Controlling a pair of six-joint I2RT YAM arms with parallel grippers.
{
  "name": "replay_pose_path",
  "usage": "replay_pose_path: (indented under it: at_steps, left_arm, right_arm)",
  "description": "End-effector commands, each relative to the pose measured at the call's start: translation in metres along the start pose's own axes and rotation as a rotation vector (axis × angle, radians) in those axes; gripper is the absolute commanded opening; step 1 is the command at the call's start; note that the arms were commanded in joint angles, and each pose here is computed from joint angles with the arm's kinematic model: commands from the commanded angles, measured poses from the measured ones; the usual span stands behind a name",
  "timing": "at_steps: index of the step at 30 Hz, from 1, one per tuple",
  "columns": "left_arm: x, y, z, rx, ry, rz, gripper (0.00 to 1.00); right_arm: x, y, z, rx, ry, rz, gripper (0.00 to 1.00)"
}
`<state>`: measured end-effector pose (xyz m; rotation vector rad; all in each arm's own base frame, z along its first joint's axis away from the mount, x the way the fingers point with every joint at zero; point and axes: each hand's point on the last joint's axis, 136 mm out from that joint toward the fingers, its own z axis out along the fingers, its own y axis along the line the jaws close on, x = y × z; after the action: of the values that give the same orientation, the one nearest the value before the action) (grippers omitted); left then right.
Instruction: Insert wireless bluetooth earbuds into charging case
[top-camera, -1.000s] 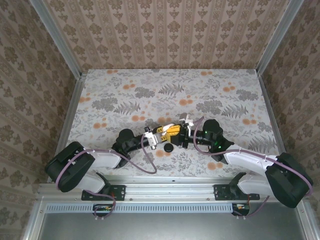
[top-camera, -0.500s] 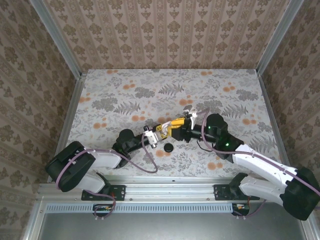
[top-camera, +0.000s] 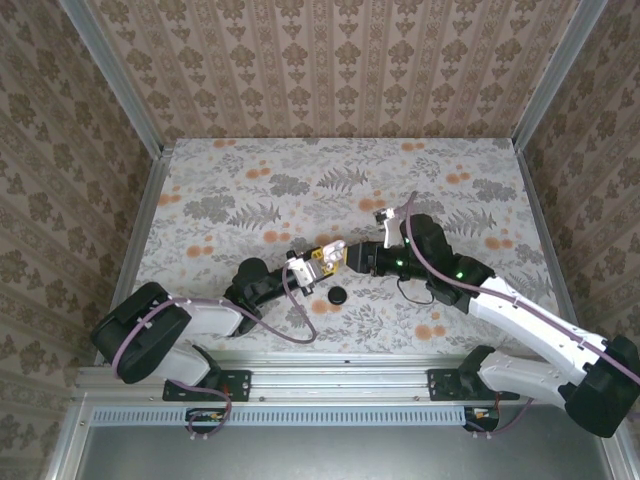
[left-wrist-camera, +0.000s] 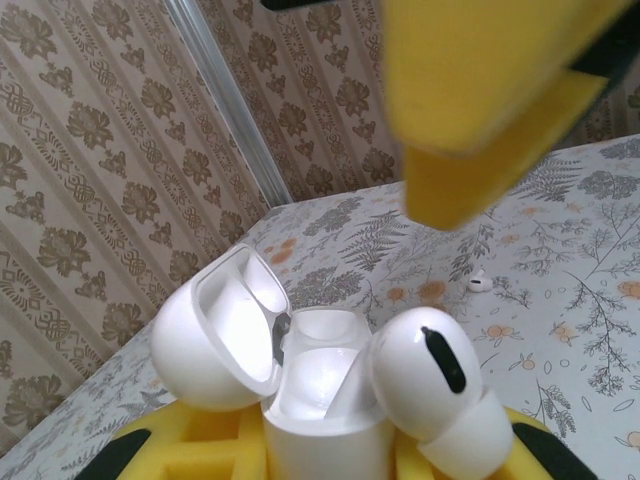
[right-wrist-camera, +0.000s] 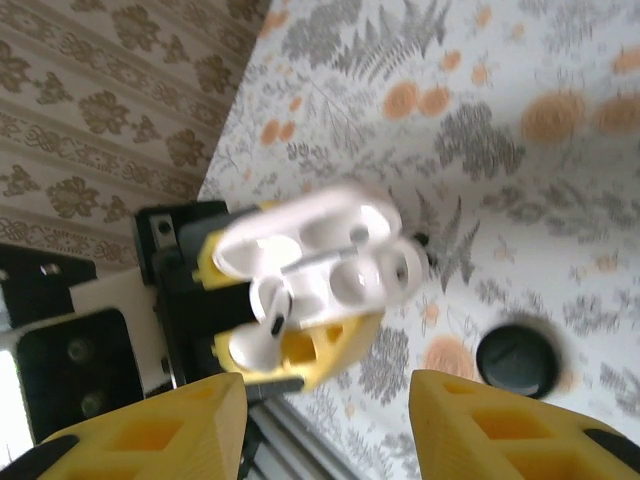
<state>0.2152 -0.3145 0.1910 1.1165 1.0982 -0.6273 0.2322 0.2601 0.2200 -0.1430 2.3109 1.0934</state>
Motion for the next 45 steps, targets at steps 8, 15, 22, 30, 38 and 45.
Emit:
replay_pose_path:
  at_steps: [8,15,22,30,38,45]
  left_arm:
    - [-0.013,0.010,0.005,-0.023,-0.047,-0.029,0.09]
    - [-0.013,0.009,0.005,-0.017,-0.047,-0.037,0.09]
    - [-0.015,0.009,0.006,-0.018,-0.052,-0.041,0.09]
    - [-0.015,0.009,0.006,-0.017,-0.054,-0.046,0.09]
    - [-0.017,0.009,0.005,-0.014,-0.059,-0.042,0.09]
    - [-0.019,0.009,0.004,-0.016,-0.065,-0.036,0.09]
  right_arm:
    - [0.009,0.005,-0.004,0.068,0.020,-0.063,0.58]
    - [0.001,0.012,0.014,0.081,0.034,-0.119,0.69]
    - [0.002,0.012,0.029,0.092,0.068,-0.141,0.71]
    - [0.003,-0.002,0.034,0.147,0.058,-0.133,0.71]
    - [-0.003,-0.006,0.026,0.169,0.012,-0.138,0.66]
    - [-0.008,-0.004,0.026,0.157,-0.005,-0.140,0.63]
